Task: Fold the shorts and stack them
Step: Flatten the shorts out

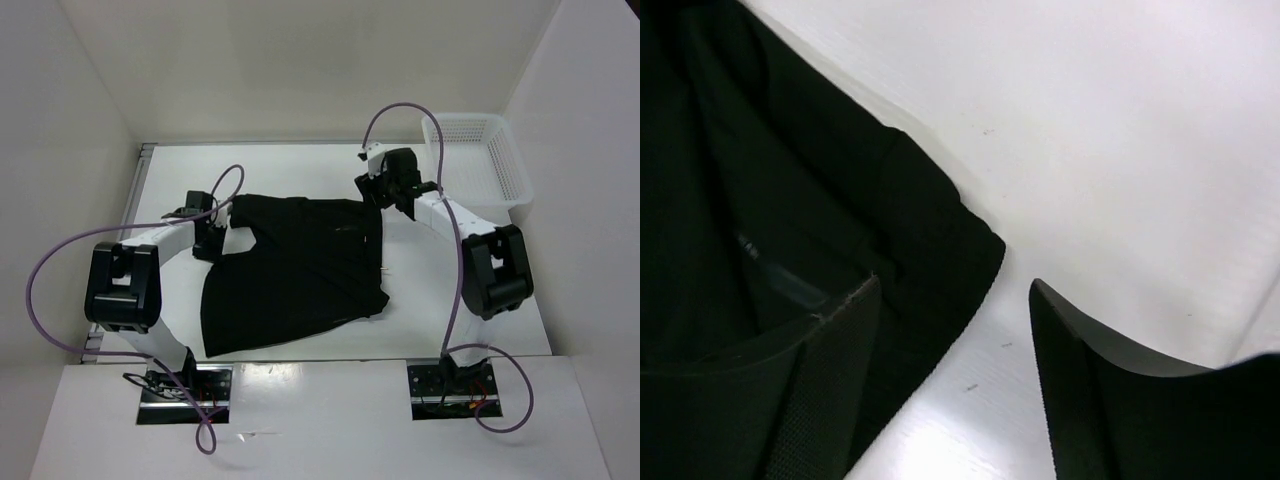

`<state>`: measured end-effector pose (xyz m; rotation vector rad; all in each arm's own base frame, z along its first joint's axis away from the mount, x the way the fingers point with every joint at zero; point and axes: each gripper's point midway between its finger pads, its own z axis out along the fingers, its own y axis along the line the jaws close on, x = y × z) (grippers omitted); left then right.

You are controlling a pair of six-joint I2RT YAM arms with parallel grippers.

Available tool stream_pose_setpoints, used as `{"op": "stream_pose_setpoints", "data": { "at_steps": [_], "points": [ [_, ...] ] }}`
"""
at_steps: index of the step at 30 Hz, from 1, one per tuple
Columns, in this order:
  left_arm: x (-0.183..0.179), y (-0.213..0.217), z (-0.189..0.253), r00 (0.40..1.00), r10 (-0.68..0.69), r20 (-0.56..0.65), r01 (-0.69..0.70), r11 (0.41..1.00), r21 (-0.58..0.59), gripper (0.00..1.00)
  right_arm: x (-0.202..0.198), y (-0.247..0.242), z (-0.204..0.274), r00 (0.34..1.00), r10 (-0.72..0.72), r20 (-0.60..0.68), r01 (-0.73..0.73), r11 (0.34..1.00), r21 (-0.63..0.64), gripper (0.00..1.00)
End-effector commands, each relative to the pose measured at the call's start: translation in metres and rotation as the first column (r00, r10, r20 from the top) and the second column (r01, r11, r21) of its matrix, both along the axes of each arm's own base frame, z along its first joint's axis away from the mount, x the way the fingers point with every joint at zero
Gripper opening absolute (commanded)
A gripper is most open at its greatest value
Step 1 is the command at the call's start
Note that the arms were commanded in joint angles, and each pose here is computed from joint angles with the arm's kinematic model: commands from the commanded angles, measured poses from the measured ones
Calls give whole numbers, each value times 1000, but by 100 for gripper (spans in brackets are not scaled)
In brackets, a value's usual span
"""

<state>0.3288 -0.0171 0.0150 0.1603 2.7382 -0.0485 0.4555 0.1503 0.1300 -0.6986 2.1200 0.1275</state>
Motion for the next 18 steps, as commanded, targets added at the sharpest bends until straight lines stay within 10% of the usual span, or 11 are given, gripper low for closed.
{"op": "stream_pose_setpoints", "data": {
  "at_steps": [1, 6, 18],
  "points": [
    [-2, 18, -2, 999, 41, -19, -39, 997, 63, 18, 32, 8, 9, 995, -79, 62, 76, 995, 58, 66],
    [35, 5, 53, 996, 14, 85, -12, 1000, -28, 70, 45, 10, -9, 993, -115, 38, 112, 991, 68, 62],
    [107, -20, 36, 993, -39, 114, 56, 987, -149, 75, 49, -13, -62, 985, -151, -78, 156, 986, 59, 60]
  ]
}}
